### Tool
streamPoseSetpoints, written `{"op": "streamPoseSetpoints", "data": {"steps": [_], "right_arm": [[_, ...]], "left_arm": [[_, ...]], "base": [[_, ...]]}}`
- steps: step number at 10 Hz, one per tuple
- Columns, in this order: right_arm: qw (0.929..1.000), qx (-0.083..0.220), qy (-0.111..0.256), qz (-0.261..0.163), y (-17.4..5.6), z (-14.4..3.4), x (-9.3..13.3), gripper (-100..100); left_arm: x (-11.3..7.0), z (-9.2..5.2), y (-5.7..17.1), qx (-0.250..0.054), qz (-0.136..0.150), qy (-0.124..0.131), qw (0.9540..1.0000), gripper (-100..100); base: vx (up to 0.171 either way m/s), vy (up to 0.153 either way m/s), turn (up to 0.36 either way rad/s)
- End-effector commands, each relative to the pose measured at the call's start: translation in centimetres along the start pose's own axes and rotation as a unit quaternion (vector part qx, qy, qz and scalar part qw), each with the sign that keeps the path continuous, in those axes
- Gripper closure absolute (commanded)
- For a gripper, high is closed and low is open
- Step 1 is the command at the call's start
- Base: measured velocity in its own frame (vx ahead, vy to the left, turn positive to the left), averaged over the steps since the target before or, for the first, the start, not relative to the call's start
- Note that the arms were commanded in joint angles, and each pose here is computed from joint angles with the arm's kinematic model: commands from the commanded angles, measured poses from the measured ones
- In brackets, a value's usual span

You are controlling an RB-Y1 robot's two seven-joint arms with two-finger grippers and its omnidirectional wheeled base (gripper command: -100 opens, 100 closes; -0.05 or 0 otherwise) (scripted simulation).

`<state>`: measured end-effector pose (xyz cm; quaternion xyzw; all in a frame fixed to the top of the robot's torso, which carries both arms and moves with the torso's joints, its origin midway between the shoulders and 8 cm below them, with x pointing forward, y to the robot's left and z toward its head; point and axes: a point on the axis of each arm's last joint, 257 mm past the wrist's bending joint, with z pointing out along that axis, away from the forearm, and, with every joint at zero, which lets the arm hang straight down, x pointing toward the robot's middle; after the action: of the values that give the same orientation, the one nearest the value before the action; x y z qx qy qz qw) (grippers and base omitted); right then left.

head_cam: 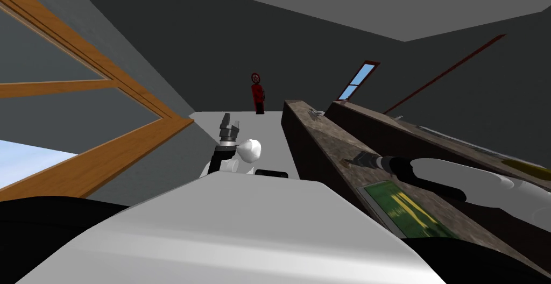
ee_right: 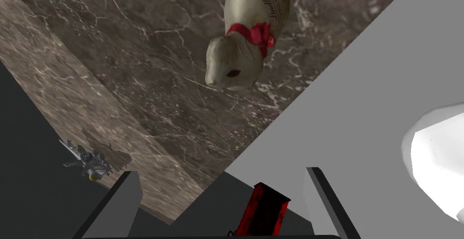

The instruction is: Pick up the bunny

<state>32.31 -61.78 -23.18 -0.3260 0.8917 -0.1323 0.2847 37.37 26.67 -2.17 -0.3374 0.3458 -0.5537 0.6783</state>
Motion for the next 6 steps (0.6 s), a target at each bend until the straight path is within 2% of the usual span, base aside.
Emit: {"op": "streamPoseSetpoints", "data": {"steps": [1,2,3,4,5,6], "right_arm": [[0.9989,-0.014,0.035,-0.027,1.0,0.0,2.5,-100],[0.9989,-0.014,0.035,-0.027,1.0,0.0,2.5,-100],[0.9973,-0.031,0.057,-0.032,2.5,0.0,4.7,-100],[0.9982,-0.024,0.046,-0.03,2.1,0.2,3.5,-100],[0.9981,-0.024,0.048,-0.03,2.2,0.2,3.7,0],[0.9982,-0.02,0.051,-0.025,2.8,0.4,5.2,-100]], "left_arm": [[0.0,0.0,0.0,0.0,0.0,0.0,1.0,0],[0.0,0.0,0.0,0.0,0.0,0.0,1.0,0],[0.0,0.0,0.0,0.0,0.0,0.0,1.0,0],[0.0,0.0,0.0,0.0,0.0,0.0,1.0,0],[0.0,0.0,0.0,0.0,0.0,0.0,1.0,0],[0.0,0.0,0.0,0.0,0.0,0.0,1.0,0]], "base": [[-0.001,-0.081,0.208],[0.002,-0.067,0.073],[0.008,-0.068,0.048],[0.004,-0.036,0.017],[0.001,-0.006,-0.002],[0.038,0.005,0.098]]}}
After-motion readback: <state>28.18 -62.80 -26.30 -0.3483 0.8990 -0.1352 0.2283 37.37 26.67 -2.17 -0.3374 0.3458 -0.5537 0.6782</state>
